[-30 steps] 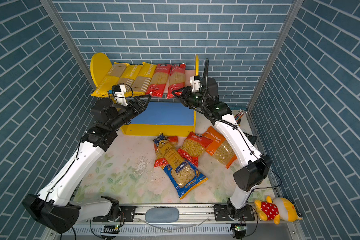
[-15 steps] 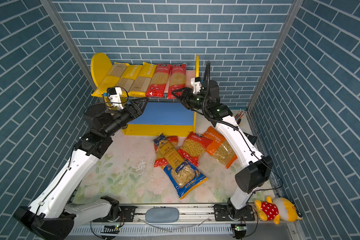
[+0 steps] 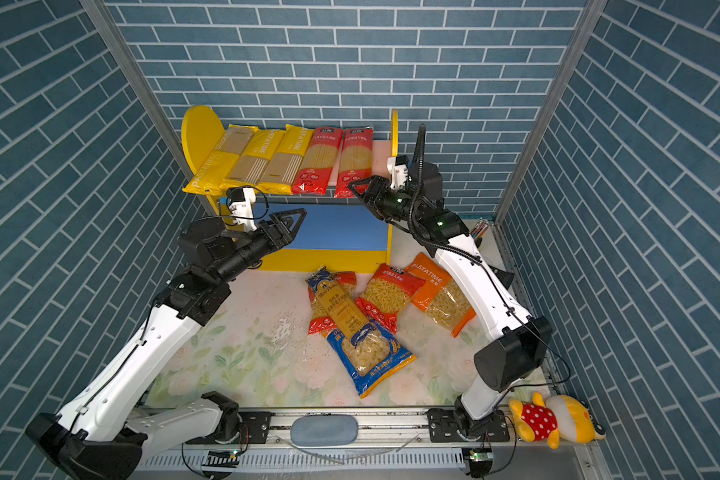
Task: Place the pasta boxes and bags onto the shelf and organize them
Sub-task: 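Open both grippers and withdraw them from the shelf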
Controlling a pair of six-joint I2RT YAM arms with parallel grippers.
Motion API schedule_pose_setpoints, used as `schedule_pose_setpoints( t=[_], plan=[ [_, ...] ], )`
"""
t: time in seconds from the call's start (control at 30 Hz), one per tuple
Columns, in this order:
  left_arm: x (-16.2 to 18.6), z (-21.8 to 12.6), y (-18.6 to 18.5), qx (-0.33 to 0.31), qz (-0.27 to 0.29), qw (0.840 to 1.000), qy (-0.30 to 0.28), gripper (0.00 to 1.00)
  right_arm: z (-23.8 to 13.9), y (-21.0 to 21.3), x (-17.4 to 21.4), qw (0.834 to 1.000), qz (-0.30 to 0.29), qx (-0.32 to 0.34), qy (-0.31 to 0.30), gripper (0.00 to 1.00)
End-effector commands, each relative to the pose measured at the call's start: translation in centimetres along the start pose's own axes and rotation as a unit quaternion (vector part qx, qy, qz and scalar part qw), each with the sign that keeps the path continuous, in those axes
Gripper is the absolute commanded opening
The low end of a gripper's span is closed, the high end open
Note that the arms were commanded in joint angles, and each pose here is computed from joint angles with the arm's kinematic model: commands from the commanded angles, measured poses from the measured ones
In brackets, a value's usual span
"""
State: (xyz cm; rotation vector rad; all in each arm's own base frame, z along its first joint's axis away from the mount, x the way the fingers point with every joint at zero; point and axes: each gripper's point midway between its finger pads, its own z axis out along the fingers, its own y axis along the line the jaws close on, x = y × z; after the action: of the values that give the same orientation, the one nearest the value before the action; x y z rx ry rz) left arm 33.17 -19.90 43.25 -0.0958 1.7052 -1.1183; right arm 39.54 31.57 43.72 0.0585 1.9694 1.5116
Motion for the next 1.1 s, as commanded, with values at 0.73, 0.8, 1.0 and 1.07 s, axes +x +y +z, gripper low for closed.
schedule_pose_setpoints(
  t=[0.73,0.8,1.0,1.07],
  plan=[
    [0.2,-1.1,0.2,-0.009,0.015,1.000,-0.005,0.79,2.7,2.3,0.0,0.994,0.029,-0.090,0.053,0.19],
    [0.2,-1.3,0.1,-0.010,0.018,1.000,-0.006,0.79,2.3,2.1,0.0,0.995,0.026,-0.087,0.049,0.36],
    [1.2,-2.1,0.6,-0.015,0.018,1.000,0.006,0.79,0.6,1.1,0.8,0.996,0.020,-0.071,0.043,0.59],
    [2.2,-2.3,0.8,-0.012,0.024,0.999,0.017,0.79,-0.1,0.6,1.6,0.997,0.014,-0.061,0.046,0.60]
  ],
)
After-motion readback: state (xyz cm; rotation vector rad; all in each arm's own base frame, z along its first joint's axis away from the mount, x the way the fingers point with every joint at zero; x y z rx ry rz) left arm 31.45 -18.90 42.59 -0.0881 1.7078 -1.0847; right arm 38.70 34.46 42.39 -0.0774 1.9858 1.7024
